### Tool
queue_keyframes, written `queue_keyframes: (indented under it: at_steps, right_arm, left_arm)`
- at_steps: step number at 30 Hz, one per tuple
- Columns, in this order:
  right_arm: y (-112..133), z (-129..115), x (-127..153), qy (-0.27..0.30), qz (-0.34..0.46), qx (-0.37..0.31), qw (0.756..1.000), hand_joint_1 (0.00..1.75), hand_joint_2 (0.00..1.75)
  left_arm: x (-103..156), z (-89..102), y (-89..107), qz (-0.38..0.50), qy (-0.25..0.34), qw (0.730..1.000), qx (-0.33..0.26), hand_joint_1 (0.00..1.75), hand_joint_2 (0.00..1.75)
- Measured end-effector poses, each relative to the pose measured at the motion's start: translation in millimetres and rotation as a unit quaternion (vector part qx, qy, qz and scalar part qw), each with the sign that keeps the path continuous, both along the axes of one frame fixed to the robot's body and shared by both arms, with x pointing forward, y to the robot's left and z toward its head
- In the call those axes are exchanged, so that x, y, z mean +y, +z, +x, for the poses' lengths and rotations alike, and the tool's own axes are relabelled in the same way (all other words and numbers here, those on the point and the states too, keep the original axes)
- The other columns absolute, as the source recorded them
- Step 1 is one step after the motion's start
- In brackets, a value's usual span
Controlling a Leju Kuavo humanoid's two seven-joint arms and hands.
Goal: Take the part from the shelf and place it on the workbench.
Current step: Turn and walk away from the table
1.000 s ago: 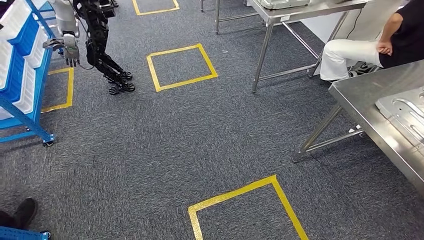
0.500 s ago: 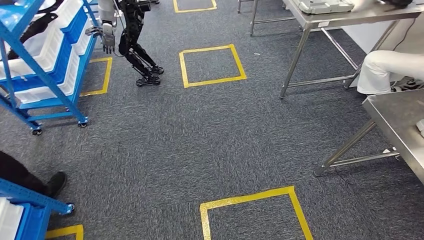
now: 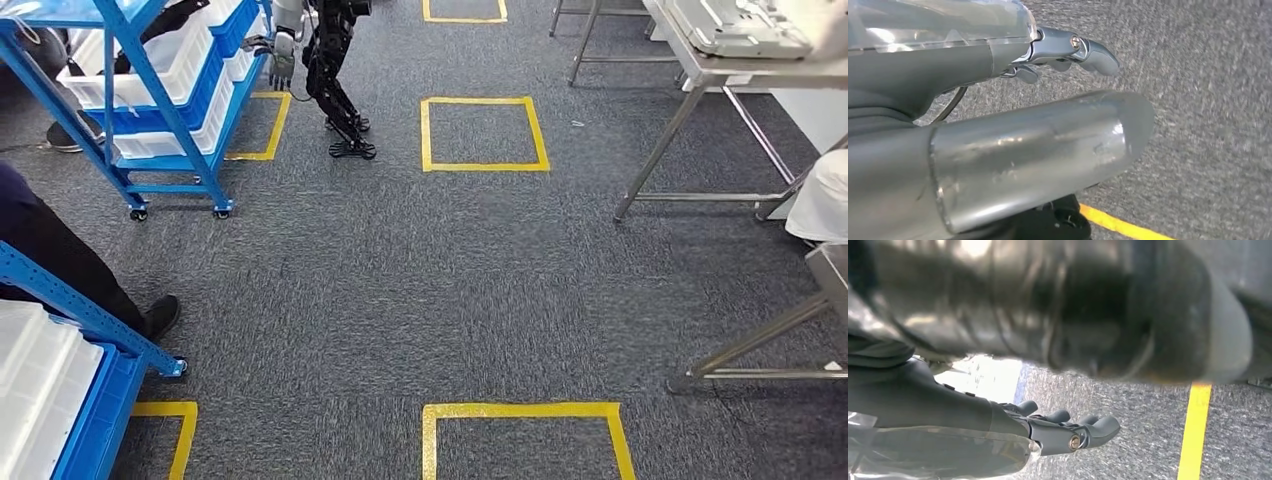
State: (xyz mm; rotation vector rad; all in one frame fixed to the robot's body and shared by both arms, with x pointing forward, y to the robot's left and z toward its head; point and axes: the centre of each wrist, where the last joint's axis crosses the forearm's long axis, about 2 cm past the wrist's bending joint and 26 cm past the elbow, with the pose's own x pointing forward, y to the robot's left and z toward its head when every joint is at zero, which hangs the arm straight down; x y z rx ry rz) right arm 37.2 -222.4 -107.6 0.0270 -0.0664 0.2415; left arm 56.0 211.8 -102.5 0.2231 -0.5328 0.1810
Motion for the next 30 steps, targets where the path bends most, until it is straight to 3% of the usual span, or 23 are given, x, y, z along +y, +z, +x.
queue_keyframes:
  at_steps: [30]
  right_arm:
    - [0.3,1.4,1.3,0.003,0.001,0.0,1.0,0.0,0.0]
  left_arm:
    - [-1.4,0.0,0.2,0.0,-0.005,1.0,-0.002,0.0,0.0]
